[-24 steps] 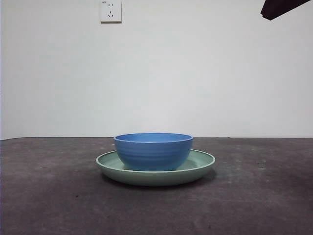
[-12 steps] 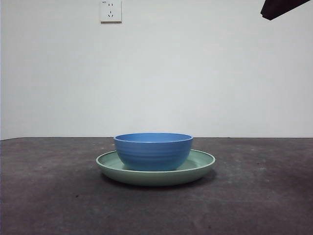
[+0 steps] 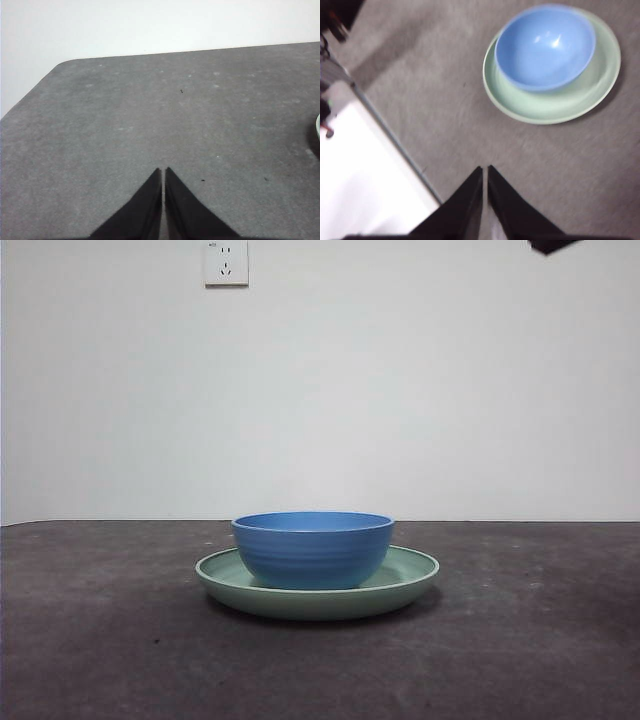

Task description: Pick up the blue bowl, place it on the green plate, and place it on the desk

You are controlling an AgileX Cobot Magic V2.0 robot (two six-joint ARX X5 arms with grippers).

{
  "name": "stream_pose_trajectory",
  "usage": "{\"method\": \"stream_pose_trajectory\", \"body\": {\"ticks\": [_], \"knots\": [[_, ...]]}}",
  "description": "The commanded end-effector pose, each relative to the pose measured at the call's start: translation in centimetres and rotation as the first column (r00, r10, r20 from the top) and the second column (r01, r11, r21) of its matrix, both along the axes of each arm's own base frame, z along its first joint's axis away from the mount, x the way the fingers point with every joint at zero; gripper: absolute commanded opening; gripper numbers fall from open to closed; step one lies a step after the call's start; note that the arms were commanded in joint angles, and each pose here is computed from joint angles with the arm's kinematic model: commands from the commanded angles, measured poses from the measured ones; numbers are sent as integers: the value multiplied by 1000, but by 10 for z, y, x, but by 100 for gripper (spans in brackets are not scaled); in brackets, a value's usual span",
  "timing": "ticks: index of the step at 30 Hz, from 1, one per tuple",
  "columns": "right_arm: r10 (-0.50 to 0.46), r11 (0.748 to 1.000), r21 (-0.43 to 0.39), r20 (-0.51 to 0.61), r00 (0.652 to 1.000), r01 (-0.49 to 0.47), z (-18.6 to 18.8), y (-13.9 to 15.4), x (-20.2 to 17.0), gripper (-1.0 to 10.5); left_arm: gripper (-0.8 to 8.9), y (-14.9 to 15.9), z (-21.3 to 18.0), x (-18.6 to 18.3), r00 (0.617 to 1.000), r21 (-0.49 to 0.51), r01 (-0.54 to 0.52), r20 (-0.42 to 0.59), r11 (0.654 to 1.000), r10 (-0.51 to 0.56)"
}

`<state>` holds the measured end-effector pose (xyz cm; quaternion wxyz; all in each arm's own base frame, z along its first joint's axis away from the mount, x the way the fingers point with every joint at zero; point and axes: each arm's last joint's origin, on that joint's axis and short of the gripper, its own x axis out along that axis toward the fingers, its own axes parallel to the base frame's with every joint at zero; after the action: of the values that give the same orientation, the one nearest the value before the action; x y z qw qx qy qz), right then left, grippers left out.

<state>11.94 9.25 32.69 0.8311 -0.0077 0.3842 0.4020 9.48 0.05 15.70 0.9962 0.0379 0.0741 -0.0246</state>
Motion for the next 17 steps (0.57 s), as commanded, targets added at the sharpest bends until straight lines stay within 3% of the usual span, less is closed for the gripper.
{"method": "stream_pose_trajectory", "body": {"ticks": [1,4,7,12,17], "knots": [[-43,999,30,42,998,42,8,-8,2,11,11,0,-8,1,1000,-10,-5,-28,1000,5],[-123,992,37,111,986,120,13,-25,1,11,11,0,-8,1,1000,-10,-5,-28,1000,5],[-242,970,61,216,946,234,21,-45,0,11,11,0,-8,1,1000,-10,-5,-28,1000,5],[-394,918,156,455,798,365,27,-70,-11,11,10,0,-8,1,1000,-10,-5,-28,1000,5],[-470,874,211,591,656,438,-4,-84,-24,11,10,0,-8,1,1000,-10,-5,-28,1000,5]]}}
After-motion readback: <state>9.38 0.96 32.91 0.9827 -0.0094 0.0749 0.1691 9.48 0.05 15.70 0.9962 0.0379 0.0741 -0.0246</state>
